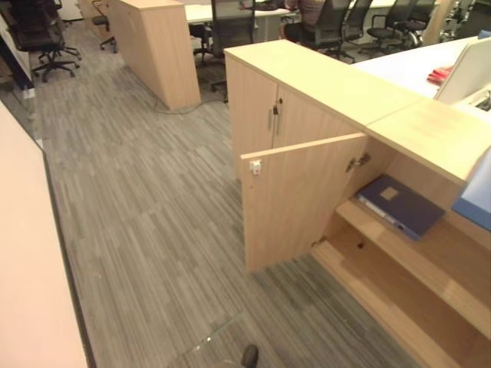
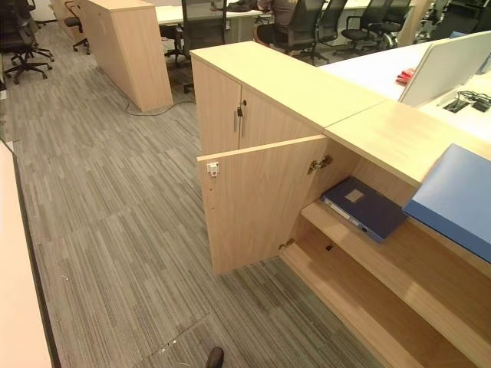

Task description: Put the empty folder in the office cabinet

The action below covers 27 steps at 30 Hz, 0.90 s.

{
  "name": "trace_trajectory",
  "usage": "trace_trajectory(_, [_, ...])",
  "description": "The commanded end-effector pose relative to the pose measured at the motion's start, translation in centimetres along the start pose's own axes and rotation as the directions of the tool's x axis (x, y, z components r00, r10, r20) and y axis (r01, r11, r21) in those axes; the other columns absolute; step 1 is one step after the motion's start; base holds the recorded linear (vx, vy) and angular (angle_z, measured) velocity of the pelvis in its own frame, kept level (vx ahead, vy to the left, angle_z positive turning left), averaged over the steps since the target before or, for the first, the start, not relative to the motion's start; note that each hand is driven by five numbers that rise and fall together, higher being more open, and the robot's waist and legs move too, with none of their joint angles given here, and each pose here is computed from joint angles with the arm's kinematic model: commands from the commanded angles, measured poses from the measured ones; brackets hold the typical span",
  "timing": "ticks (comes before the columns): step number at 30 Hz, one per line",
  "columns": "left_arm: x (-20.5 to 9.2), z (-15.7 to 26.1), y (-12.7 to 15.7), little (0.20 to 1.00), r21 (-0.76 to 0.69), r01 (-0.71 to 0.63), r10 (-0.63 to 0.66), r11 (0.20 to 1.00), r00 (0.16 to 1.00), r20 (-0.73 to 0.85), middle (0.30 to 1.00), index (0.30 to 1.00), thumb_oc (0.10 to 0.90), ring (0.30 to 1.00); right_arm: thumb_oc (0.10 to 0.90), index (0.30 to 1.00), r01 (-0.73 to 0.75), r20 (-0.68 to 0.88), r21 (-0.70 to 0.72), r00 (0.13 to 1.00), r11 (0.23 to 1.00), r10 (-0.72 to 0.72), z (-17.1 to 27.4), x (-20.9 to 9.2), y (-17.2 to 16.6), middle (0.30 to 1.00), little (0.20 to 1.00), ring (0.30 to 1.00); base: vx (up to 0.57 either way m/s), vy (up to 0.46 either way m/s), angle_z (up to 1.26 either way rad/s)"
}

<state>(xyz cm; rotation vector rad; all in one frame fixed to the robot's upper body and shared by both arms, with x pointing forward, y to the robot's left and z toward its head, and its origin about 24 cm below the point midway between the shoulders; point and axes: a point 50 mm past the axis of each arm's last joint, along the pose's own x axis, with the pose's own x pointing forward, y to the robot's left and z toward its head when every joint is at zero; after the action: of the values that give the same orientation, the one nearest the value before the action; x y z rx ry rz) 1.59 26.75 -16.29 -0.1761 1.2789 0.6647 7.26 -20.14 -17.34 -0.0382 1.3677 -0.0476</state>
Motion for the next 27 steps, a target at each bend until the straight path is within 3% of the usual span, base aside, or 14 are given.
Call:
trace_trajectory(1, [0.0, 0.0, 0.6, 0.9, 0.047, -0.02, 0.02, 0.999, 1.0, 0.0, 0.9, 0.9, 0.8, 0.9, 0.8, 0.9, 0.043, 0.012, -0.012, 0.999, 0.999, -0.043, 0.1, -0.2, -1.8, 0.9, 0.9, 0.9, 0.05, 0.062, -0.08])
trace_trajectory(13, [0.1, 0.8, 0.4, 0.9, 0.137, 0.002, -0.002, 0.991, 1.0, 0.001, 0.9, 0.9, 0.8, 0.9, 0.8, 0.9, 0.066, 0.017, 0.026, 0.998, 0.997, -0.067, -0.1, -0.3, -2.5, 0.9, 0.9, 0.9, 0.01, 0.084, -0.16])
trace_trajectory(18, [0.2, 2.2, -0.8, 0.9, 0.127, 0.026, -0.03, 0.992, 0.999, 0.036, 0.9, 0.9, 0.8, 0.9, 0.8, 0.9, 0.058, 0.067, -0.007, 0.996, 0.998, -0.057, 1.8, -0.2, -2.1, 0.9, 0.9, 0.9, -0.01, -0.104, -0.93])
trace_trajectory(22, [0.2, 2.8, -1.6, 0.9, 0.123, 0.046, -0.054, 0.991, 0.997, 0.06, 0.9, 0.9, 0.8, 0.9, 0.8, 0.9, 0.049, 0.053, -0.018, 0.997, 0.999, -0.048, 1.6, -0.2, -1.8, 0.9, 0.9, 0.9, 0.07, -0.217, -1.73])
trace_trajectory(27, [0.2, 3.4, -2.8, 0.9, 0.113, 0.074, -0.084, 0.991, 0.993, 0.081, 0.9, 0.9, 0.8, 0.9, 0.8, 0.9, 0.066, 0.045, -0.013, 0.997, 0.998, -0.065, 1.3, -0.2, -2.2, 0.9, 0.9, 0.9, 0.11, -0.297, -0.65])
